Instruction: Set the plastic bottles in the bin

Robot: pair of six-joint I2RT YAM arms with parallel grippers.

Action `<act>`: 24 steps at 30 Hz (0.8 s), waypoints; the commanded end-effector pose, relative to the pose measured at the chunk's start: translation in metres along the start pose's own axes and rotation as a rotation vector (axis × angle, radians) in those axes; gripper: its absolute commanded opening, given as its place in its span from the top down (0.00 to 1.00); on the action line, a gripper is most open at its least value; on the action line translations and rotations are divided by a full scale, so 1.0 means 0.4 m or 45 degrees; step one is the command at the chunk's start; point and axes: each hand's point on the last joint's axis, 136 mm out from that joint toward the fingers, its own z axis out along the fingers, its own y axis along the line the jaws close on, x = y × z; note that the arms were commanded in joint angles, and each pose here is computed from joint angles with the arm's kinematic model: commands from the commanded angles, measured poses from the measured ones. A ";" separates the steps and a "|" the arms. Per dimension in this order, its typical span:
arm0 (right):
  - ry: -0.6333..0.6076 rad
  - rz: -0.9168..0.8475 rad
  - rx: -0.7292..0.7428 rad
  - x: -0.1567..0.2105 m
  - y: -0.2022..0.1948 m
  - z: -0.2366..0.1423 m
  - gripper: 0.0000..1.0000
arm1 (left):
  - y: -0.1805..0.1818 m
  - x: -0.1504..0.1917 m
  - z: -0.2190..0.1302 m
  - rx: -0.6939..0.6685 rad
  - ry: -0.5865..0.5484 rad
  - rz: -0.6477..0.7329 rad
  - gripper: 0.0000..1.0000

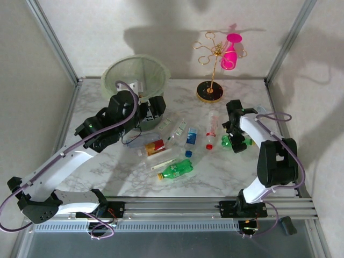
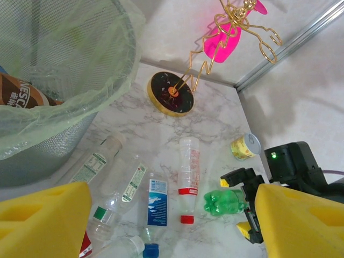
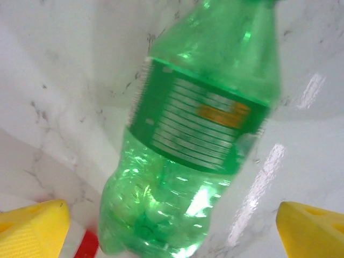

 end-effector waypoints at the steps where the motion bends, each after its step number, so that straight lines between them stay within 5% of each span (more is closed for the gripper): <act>1: 0.076 0.184 -0.001 0.009 -0.015 0.026 0.01 | -0.014 -0.021 -0.004 0.030 -0.020 -0.033 0.21; 7: 0.099 0.286 0.080 -0.036 -0.016 0.103 0.04 | -0.017 -0.024 -0.007 0.024 -0.013 -0.026 0.21; 14: 0.085 0.257 0.145 -0.045 -0.022 0.142 0.42 | -0.003 -0.043 -0.033 -0.011 -0.039 -0.026 0.21; 17: 0.034 0.199 0.142 -0.064 -0.022 0.120 0.57 | 0.005 -0.058 -0.048 -0.030 -0.065 -0.026 0.21; 24: -0.178 -0.058 -0.026 -0.126 0.037 -0.052 0.59 | 0.004 -0.097 -0.085 -0.035 -0.121 -0.002 0.21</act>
